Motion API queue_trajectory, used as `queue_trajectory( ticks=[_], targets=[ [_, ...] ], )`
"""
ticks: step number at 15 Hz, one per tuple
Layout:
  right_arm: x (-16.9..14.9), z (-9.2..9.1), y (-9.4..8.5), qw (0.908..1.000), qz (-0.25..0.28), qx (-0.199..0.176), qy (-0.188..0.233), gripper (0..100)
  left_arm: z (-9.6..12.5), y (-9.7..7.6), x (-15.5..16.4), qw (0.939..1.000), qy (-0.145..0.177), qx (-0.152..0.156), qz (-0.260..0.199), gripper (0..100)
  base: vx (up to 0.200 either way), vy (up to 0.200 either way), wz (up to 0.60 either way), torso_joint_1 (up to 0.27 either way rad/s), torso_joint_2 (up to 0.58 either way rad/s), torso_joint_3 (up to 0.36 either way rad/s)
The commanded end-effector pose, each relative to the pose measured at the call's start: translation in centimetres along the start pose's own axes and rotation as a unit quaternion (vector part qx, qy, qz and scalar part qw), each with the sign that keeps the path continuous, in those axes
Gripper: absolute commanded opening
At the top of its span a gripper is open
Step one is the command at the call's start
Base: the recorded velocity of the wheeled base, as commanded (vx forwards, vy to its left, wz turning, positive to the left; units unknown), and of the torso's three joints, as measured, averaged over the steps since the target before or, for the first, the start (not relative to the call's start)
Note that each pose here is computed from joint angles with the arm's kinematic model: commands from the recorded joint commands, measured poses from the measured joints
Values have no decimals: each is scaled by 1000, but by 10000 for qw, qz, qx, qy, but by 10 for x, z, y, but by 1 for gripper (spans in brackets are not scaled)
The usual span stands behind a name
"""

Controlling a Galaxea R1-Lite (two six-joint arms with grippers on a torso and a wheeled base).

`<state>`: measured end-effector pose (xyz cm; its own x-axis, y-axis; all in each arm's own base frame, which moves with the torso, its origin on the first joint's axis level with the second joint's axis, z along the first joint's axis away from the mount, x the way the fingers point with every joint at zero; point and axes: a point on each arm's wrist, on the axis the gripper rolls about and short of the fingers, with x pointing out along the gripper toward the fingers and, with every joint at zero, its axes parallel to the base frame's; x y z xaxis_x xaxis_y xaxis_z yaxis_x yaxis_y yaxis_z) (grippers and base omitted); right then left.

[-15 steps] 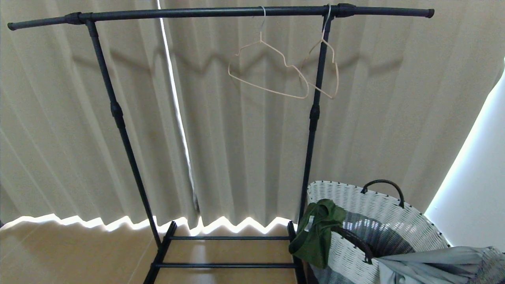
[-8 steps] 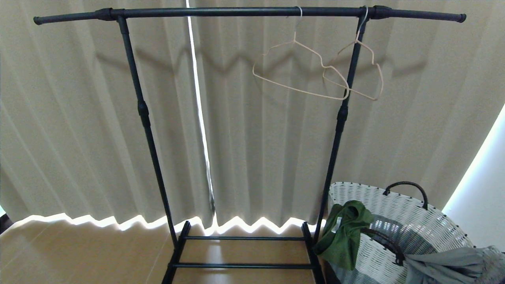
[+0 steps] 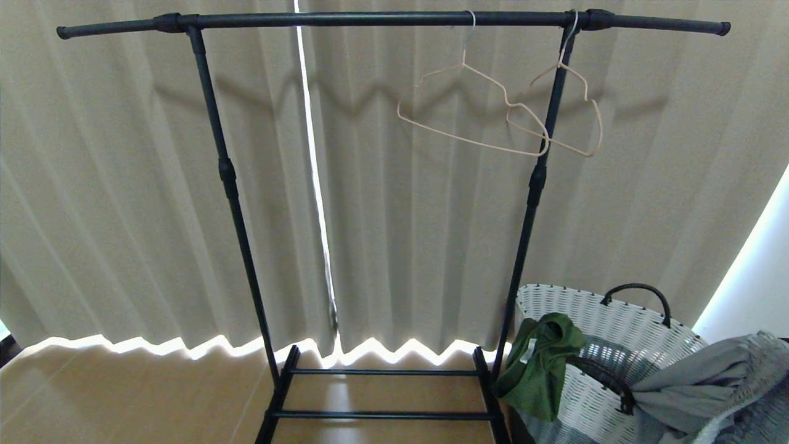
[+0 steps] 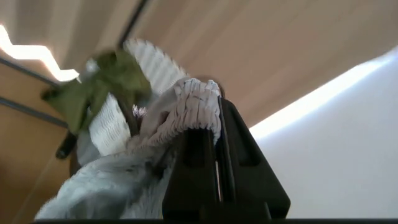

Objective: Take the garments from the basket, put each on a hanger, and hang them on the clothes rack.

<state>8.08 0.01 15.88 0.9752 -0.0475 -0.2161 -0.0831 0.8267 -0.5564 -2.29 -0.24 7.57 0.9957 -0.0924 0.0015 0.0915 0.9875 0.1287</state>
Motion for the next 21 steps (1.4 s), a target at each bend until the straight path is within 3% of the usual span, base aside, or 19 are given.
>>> queue_trajectory(
  ticks=[1, 2, 3, 4, 5, 7, 10, 11, 12, 13, 15, 16, 18, 19, 21],
  targets=[
    [14, 15, -2, 9995, 304, 13, -90, 0, 0, 0, 0, 10000, -7, 16, 4, 100, 0, 0, 0, 0, 0, 0],
    [28, 37, -2, 9968, 643, 362, -302, 0, 1, -1, 0, 9996, -65, 103, -244, 100, 0, 0, 0, 0, 0, 0],
    [34, 48, -1, 9946, 821, 506, -392, 0, 8, -1, -2, 9988, -199, 157, -426, 100, 0, 0, 0, 0, 0, 0],
    [46, 67, 3, 9880, 1152, 927, -454, 0, 29, 0, -6, 9961, -408, 213, -758, 100, 0, 0, 0, 0, 0, 0],
    [50, 74, 4, 9846, 1274, 1102, -469, 0, 39, 1, -5, 9951, -395, 218, -876, 100, 0, 0, 0, 0, 0, 0],
    [53, 104, 12, 9654, 1821, 1754, -635, 0, 87, 7, 16, 9921, -46, 130, -1243, 100, 0, 0, 0, 0, 0, 0],
    [48, 121, 18, 9502, 2195, 2043, -848, 0, 127, 15, 53, 9882, 326, 38, -1495, 100, 0, 0, 0, 0, 0, 0],
    [47, 125, 20, 9415, 2454, 2109, -947, 0, 147, 16, 79, 9814, 406, 19, -1878, 100, 0, 0, 0, 0, 0, 0],
    [47, 126, 21, 9375, 2559, 2141, -987, 0, 152, 13, 87, 9768, 424, 19, -2100, 100, 0, 0, 0, 0, 0, 0],
    [46, 130, 19, 9275, 2786, 2242, -1090, 0, 164, 1, 112, 9611, 478, 36, -2719, 100, 0, 0, 0, 0, 0, 0],
    [47, 135, 18, 9233, 2834, 2322, -1148, 0, 167, -27, 144, 9379, 727, 128, -3391, 100, 0, 0, 0, 0, 0, 0],
    [47, 137, 17, 9221, 2837, 2355, -1170, 0, 163, -49, 162, 9291, 907, 179, -3580, 100, 0, 0, 0, 0, 0, 0],
    [46, 138, 16, 9199, 2851, 2415, -1186, 0, 153, -91, 186, 9224, 1074, 177, -3706, 100, 0, 0, 0, 0, 0, 0],
    [46, 140, 15, 9185, 2845, 2461, -1218, 0, 143, -125, 199, 9188, 1116, 110, -3786, 100, 0, 0, 0, 0, 0, 0],
    [45, 146, 12, 9126, 2898, 2572, -1304, 0, 127, -161, 205, 9107, 1310, 126, -3916, 100, 0, 0, 0, 0, 0, 0]
  ],
)
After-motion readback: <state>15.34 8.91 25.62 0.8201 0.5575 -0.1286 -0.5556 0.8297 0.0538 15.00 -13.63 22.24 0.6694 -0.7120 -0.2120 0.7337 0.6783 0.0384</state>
